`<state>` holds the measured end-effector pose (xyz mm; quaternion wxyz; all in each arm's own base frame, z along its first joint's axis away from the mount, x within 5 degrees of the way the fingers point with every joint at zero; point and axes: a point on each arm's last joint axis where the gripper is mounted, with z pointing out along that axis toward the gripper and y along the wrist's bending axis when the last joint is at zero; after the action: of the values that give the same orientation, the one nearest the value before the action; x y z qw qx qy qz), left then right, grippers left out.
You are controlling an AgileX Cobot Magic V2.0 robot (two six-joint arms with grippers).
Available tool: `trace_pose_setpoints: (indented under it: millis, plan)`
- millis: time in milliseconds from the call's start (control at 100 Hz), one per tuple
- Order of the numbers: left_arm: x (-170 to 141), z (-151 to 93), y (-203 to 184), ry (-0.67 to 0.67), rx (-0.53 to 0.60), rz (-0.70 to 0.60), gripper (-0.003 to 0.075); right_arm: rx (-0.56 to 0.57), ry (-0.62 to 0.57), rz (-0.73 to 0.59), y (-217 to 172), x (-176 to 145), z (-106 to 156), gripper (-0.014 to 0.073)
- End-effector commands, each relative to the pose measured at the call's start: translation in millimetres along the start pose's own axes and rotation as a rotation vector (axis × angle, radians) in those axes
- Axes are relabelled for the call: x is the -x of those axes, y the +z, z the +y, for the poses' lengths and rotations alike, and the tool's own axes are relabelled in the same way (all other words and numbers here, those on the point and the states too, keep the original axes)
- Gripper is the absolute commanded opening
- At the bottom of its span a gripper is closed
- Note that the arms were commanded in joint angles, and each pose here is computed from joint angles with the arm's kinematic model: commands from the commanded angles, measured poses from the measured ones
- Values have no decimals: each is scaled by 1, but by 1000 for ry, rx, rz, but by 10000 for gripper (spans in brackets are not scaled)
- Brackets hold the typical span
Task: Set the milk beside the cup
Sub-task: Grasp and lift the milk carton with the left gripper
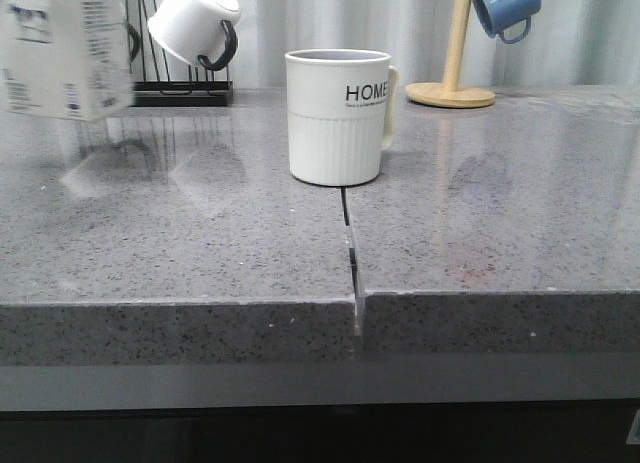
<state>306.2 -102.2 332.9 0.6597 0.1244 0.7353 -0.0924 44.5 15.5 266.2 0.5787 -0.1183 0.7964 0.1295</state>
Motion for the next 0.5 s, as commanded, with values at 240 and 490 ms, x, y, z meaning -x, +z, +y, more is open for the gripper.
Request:
trace_pose_setpoints:
  millis: [240,490]
  plan:
    - [13,-55,12,-82,-112,-211,231,10,-5,-97,-3,14,1,-61]
    - [-4,-69,25,-127,-120,-194,231,10,-5,-97,-3,14,1,-61]
